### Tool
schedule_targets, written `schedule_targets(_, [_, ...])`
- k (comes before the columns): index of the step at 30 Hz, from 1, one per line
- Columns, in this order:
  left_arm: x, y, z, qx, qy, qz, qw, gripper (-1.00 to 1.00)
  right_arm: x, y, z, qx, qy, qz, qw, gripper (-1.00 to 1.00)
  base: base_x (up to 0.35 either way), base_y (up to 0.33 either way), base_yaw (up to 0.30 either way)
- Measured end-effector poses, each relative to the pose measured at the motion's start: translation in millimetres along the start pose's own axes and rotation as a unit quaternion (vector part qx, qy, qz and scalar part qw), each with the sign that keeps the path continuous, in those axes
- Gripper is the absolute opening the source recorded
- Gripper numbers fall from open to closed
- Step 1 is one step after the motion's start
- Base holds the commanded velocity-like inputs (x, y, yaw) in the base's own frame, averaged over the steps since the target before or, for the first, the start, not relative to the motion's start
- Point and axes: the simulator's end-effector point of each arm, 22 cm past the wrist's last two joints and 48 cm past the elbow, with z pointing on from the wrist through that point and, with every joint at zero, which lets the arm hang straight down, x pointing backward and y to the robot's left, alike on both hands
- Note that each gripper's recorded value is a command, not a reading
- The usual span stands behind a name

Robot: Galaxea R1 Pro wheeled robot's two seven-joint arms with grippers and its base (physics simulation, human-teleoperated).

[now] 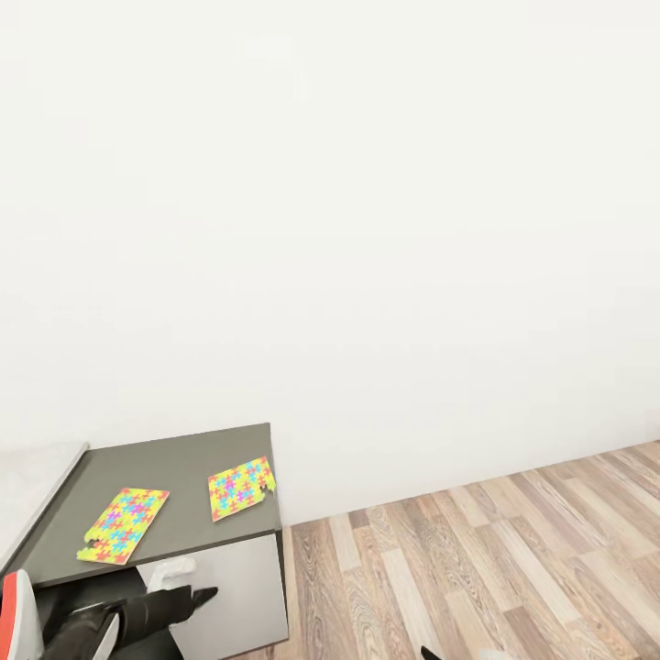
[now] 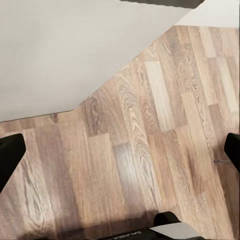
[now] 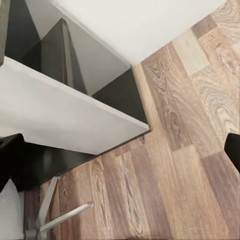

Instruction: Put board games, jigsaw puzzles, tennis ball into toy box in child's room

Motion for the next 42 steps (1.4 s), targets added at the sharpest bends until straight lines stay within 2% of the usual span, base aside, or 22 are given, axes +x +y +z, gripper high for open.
schedule_targets(6, [-30.9,-18.4,-1.0,0.027,-0.023,-0.011,0.9993,1.00,-14.0,24.8,6.7,-0.031,-0.022,0.020,0.9991,1.00,0.000,0.000,0.000])
schedule_targets(11, [-43.1,-27.3,-5.0,0.045,-0.034,-0.022,0.9982,1.00,-25.0,35.4,6.5,-0.051,-0.038,0.026,0.9976,1.00,0.000,0.000,-0.053])
schedule_targets(14, [-43.4,-31.5,-6.2,0.054,-0.031,-0.026,0.9977,1.00,-28.7,39.7,5.7,-0.061,-0.044,0.032,0.9967,1.00,0.000,0.000,-0.176])
schedule_targets(20, [-41.1,-34.0,-8.0,0.060,-0.021,-0.035,0.9973,1.00,-32.2,43.3,2.6,-0.073,-0.050,0.037,0.9954,1.00,0.000,0.000,-0.233])
schedule_targets(42, [-47.9,-37.9,-11.9,0.062,-0.030,-0.031,0.9971,1.00,-35.4,46.6,-1.4,-0.084,-0.054,0.035,0.9944,1.00,0.000,0.000,-0.254])
